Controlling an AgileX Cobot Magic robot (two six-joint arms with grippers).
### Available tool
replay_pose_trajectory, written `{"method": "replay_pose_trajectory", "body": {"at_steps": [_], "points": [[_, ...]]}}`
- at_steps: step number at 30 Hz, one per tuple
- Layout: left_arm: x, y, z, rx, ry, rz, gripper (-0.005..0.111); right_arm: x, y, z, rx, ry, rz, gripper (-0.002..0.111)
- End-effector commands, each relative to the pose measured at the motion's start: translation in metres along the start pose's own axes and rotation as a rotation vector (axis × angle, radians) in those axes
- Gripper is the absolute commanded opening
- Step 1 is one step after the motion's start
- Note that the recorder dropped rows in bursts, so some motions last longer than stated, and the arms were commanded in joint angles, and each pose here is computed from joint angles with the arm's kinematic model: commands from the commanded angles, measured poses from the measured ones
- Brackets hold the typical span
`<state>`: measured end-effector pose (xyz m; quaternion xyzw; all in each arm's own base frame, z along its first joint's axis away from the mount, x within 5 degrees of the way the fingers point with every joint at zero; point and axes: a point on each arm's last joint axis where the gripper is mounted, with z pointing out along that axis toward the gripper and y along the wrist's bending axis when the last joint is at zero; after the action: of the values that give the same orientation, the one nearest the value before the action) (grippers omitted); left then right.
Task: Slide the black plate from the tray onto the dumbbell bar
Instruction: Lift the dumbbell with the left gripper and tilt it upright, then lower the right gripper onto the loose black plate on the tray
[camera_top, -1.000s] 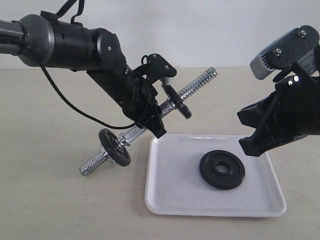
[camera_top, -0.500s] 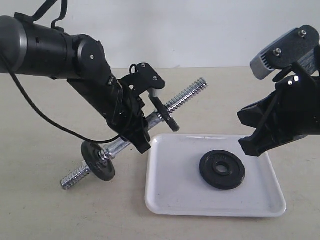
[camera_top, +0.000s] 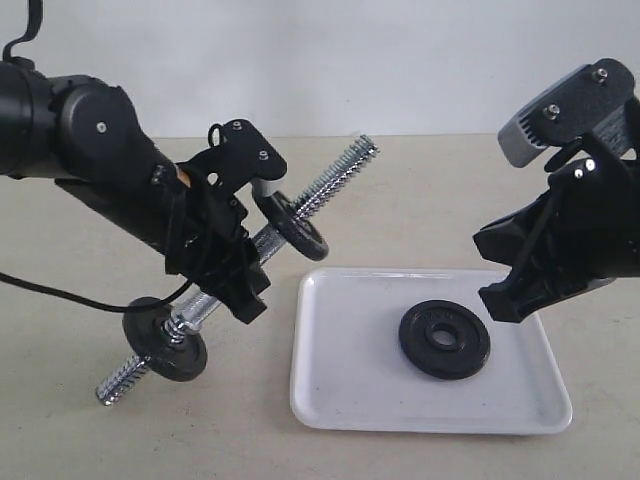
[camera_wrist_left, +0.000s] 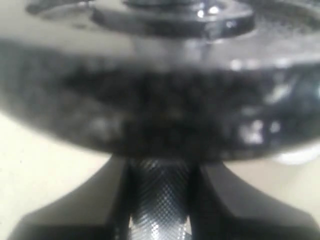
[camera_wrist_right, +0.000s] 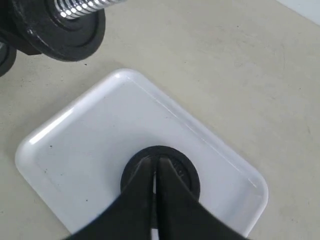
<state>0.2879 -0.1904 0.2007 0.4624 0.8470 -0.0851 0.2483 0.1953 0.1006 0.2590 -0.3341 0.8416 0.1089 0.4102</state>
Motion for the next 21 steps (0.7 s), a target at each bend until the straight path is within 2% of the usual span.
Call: {"method": "replay_pose_trajectory", "body": {"at_steps": [1,6,11,21], "points": [[-0.013,0.003,-0.041,-0.113,-0.217,-0.061,0.004,-0.001,0.001,-0.001,-0.012,0.007,-0.008,0.0],[0.001,-0.005,-0.053,-0.128,-0.243,-0.078,0.004,0.002,0.003,0.003,-0.034,0.039,0.017,0.0],[0.012,-0.009,-0.058,-0.141,-0.254,-0.081,0.004,0.01,0.002,0.024,-0.066,0.135,0.055,0.0],[0.016,-0.013,-0.061,-0.127,-0.251,-0.098,0.004,0.0,-0.014,0.071,-0.122,0.454,0.052,0.0]]}}
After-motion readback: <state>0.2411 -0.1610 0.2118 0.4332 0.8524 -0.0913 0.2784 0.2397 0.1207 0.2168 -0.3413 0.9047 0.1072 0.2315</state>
